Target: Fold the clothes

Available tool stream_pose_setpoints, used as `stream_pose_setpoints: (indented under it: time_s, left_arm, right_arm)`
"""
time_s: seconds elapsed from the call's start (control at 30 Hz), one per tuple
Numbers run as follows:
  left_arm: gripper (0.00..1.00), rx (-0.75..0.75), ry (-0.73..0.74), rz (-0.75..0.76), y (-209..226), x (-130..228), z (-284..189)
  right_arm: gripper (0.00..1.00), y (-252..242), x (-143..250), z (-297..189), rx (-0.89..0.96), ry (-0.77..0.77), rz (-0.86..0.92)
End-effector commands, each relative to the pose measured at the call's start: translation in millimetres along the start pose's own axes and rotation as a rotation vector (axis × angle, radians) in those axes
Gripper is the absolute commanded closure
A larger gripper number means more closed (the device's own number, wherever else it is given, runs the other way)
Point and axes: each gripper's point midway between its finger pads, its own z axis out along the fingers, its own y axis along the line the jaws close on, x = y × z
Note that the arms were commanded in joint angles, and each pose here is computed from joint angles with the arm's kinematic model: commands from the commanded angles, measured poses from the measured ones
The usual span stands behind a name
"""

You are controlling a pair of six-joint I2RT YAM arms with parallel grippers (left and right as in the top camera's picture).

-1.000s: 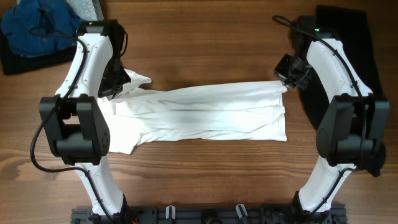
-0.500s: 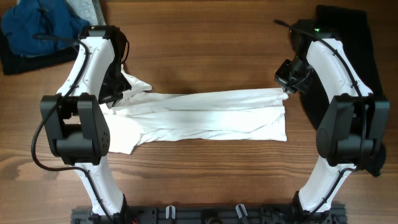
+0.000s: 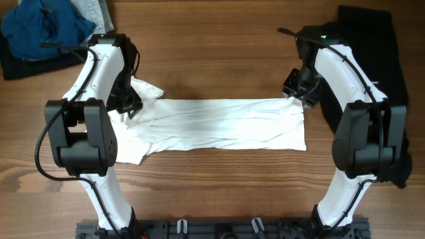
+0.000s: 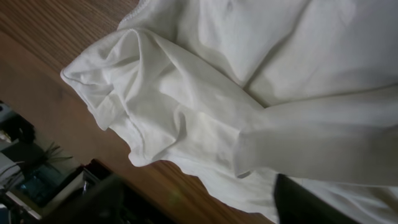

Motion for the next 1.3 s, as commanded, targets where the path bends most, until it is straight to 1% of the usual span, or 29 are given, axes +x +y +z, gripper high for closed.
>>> stream_pose_setpoints:
  time_s: [0.0, 0.2, 0.33, 0.43, 0.5, 0.53, 0.57, 0.6, 0.63, 0.8, 0.93, 1.07, 1.13, 1.27]
  left_arm:
    - [0.0, 0.002, -0.024, -0.013, 7.0, -2.0, -4.9]
    - [0.0, 0.047, -0.085, -0.016, -3.0, -17.1, -8.6]
    - [0.0, 0.093, -0.116, -0.009, -9.5, -25.4, -20.7]
    - [0.03, 0.223, -0.115, 0.116, -32.0, -26.0, -33.7]
    - [0.08, 0.387, -0.112, 0.233, -61.2, -23.3, -45.4]
    - [0.13, 0.47, -0.105, 0.282, -75.0, -19.7, -51.5]
    - [0.17, 0.518, -0.103, 0.313, -82.9, -17.4, -55.7]
    - [0.18, 0.569, -0.108, 0.355, -92.7, -15.1, -60.8]
    - [0.18, 0.581, -0.125, 0.375, -97.3, -16.0, -62.9]
    - [0.1, 0.563, -0.172, 0.436, -110.4, -16.1, -64.1]
    - [0.11, 0.547, -0.17, 0.49, -122.8, -10.3, -59.0]
    - [0.12, 0.455, -0.205, 0.508, -129.8, -19.6, -43.6]
    - [0.11, 0.411, -0.234, 0.578, -133.7, -24.0, -36.2]
    - [0.1, 0.37, -0.261, 0.639, -137.1, -28.5, -30.3]
  right_arm:
    - [0.0, -3.6, -2.7, -6.0, 0.002, -0.033, -0.04]
    - [0.0, 3.5, -11.8, -6.7, -0.026, -0.071, -0.049]
    - [0.0, 5.9, -14.6, -7.0, -0.035, -0.083, -0.052]
    - [0.0, 7.2, -15.2, -6.9, -0.04, -0.085, -0.056]
    - [0.0, 8.2, -17.7, -7.2, -0.045, -0.094, -0.074]
    - [0.0, 8.7, -18.1, -7.2, -0.047, -0.097, -0.078]
    - [0.0, 9.1, -18.2, -7.3, -0.048, -0.097, -0.077]
    - [0.0, 9.3, -18.3, -7.3, -0.048, -0.098, -0.077]
    - [0.0, 9.7, -18.5, -7.3, -0.049, -0.099, -0.077]
    - [0.0, 11.1, -20.4, -7.6, -0.055, -0.107, -0.077]
    - [0.0, 11.9, -21.7, -7.9, -0.059, -0.112, -0.076]
    - [0.0, 14.2, -23.2, -8.1, -0.068, -0.118, -0.081]
    - [0.0, 17.3, -22.2, -8.3, -0.083, -0.114, -0.099]
    - [0.0, 18.6, -22.3, -8.4, -0.089, -0.114, -0.101]
